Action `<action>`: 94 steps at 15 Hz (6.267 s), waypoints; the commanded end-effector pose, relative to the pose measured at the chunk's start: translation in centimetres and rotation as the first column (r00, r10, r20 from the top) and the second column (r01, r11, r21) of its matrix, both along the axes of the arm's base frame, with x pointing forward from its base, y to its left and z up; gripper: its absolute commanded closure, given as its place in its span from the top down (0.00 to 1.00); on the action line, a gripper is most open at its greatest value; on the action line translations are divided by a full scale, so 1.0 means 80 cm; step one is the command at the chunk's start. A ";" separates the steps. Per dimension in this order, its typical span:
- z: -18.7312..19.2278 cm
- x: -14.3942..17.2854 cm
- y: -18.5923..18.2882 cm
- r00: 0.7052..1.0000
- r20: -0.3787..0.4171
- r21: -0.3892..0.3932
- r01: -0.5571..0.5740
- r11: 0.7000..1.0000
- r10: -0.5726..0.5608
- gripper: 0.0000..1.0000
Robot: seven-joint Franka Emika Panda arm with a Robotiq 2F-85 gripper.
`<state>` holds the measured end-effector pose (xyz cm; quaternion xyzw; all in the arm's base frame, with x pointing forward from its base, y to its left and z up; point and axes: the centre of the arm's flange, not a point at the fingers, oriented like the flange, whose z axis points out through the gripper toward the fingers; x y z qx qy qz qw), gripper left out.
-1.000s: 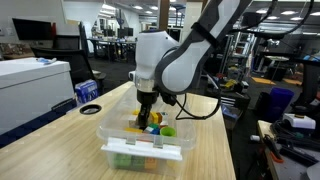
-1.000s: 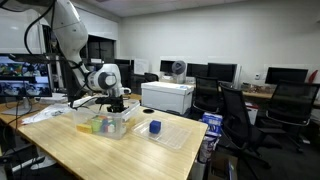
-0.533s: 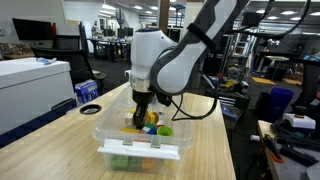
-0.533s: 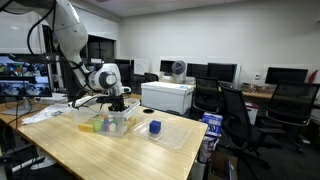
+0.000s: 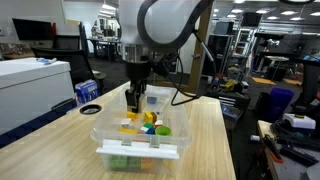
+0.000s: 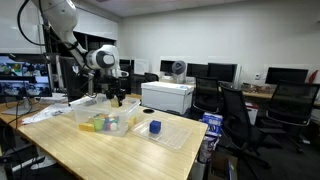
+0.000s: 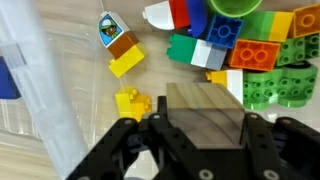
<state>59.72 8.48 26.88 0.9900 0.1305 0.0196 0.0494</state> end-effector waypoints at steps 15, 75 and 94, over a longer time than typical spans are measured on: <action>0.153 -0.013 -0.246 0.997 0.003 0.086 -0.072 0.994 0.072 0.31; -0.049 0.092 -0.311 0.996 -0.006 0.070 0.087 0.994 -0.087 0.31; -0.049 0.074 -0.322 0.996 -0.032 0.052 0.084 0.995 -0.082 0.31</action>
